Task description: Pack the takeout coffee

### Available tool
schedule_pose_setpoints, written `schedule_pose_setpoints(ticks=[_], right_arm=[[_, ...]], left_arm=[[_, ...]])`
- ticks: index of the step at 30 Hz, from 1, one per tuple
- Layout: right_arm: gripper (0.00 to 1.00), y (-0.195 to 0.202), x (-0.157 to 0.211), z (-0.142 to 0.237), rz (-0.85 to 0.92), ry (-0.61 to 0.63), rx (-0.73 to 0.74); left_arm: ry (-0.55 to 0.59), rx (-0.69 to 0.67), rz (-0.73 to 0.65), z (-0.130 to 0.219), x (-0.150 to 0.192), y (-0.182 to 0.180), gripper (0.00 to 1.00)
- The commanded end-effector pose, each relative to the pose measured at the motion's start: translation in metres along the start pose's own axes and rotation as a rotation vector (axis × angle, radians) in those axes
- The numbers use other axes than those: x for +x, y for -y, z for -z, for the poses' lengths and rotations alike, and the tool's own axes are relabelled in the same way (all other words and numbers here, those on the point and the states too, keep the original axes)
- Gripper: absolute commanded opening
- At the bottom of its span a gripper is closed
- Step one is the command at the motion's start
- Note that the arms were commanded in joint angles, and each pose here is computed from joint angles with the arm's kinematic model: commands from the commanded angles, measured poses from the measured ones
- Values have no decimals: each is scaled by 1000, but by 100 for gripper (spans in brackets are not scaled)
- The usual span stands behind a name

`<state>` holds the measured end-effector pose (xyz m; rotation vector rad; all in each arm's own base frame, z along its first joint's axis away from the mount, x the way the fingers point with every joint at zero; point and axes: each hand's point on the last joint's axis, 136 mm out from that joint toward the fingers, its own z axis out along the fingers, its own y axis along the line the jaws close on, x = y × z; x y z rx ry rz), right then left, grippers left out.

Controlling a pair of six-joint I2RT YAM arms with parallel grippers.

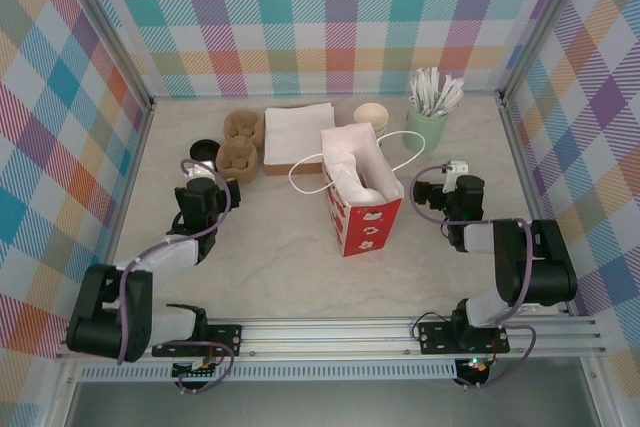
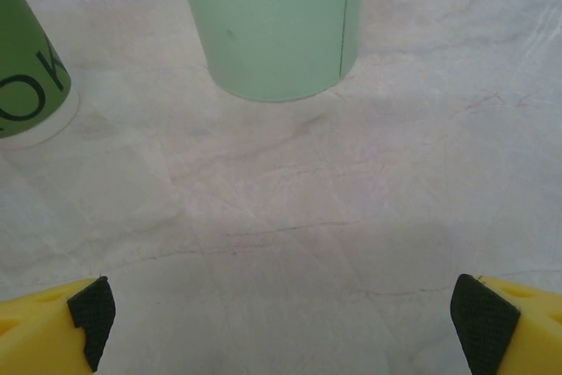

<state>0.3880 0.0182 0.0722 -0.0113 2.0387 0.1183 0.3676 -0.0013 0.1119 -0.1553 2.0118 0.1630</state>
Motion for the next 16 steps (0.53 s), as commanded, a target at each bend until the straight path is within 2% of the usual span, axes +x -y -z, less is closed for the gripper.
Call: schedule_pose_setpoints(ticks=[1,5,6,9,16], right_arm=[[100,-5,-20,0,15,69,-35],[100,-6,-20,0,16,70,-36],[100,-6,-20,-1,15,69,-36],[100,-5,-20,0,15,68,-36],[100,-6,-20,-1,16,67,-37]], left_arm=[[107,108,-14,-9,-8,18,100],[142,126,-21,-23,13,23,100],[90,119,-26,-27,18,23,100],[16,136,33,-39,18,15,100],[22,140,38,-40,18,14,100]])
